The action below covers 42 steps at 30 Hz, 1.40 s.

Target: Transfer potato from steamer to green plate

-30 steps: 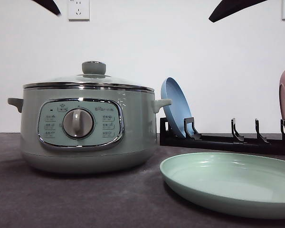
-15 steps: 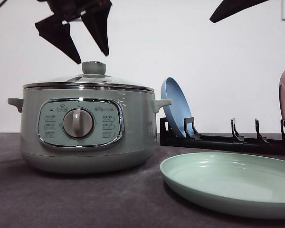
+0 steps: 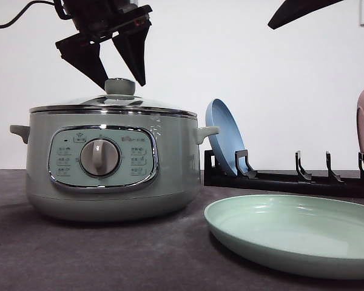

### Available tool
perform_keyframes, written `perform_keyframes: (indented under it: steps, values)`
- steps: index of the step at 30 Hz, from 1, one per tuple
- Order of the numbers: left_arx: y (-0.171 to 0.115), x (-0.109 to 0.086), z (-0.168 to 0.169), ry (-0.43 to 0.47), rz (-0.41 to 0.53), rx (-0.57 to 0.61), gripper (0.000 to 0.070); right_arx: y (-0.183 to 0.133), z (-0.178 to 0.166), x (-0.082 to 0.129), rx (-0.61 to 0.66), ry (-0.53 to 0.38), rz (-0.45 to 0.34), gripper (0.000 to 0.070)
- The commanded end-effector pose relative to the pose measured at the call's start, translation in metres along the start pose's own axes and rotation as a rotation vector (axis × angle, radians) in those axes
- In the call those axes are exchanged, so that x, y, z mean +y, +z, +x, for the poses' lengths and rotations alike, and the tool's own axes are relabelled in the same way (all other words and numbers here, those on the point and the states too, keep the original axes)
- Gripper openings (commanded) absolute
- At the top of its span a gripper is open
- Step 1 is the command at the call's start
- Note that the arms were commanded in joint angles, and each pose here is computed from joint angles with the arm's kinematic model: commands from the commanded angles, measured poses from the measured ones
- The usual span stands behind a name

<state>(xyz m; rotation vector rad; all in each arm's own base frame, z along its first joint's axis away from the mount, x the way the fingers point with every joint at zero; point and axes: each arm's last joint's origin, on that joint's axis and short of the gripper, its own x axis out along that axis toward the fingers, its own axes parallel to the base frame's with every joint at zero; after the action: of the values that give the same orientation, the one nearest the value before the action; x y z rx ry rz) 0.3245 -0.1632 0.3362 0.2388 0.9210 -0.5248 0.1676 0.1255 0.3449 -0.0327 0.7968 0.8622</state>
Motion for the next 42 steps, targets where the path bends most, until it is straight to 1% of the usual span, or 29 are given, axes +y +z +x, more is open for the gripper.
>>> perform_keyframes:
  steps: [1,9,11,14,18,25,29,30,31,37,42]
  values:
    - [0.006,-0.002,0.004,0.005,0.019,-0.005,0.046,0.004,0.0,0.002,-0.008,0.006,-0.025,0.0399]
    - [0.005,-0.004,0.008,0.003,0.022,0.006,0.0456,0.004,0.0,0.002,-0.008,0.006,-0.024,0.0399]
    - [0.005,-0.003,0.008,0.01,0.021,0.009,0.0443,0.004,0.0,0.002,-0.008,0.006,-0.025,0.0399]
    - [0.005,-0.003,0.008,0.025,0.021,0.014,0.038,0.004,0.0,0.002,-0.008,0.006,-0.025,0.0399]
    - [0.004,-0.003,0.008,0.025,0.02,0.021,0.0371,0.004,0.0,0.002,-0.009,0.006,-0.025,0.0398]
    - [0.004,-0.003,0.008,0.025,0.015,0.021,0.0224,0.004,0.0,0.002,-0.009,0.006,-0.025,0.0399]
    - [0.003,-0.003,0.008,0.024,0.012,0.029,0.0053,0.004,0.0,0.002,-0.009,0.006,-0.025,0.0399]
    - [0.003,-0.003,0.008,0.024,0.012,0.032,0.0019,0.004,0.0,0.002,-0.009,0.006,-0.025,0.0399]
    - [0.003,-0.003,0.008,0.024,0.012,0.034,0.0,0.004,0.0,0.002,-0.01,0.006,-0.025,0.0399]
    - [0.003,-0.003,0.006,0.025,0.013,0.027,0.0002,0.004,0.0,0.002,-0.012,-0.001,-0.025,0.0399]
    - [0.006,-0.002,-0.01,0.031,0.011,-0.027,0.0002,0.004,0.0,0.002,-0.012,-0.001,-0.025,0.0399]
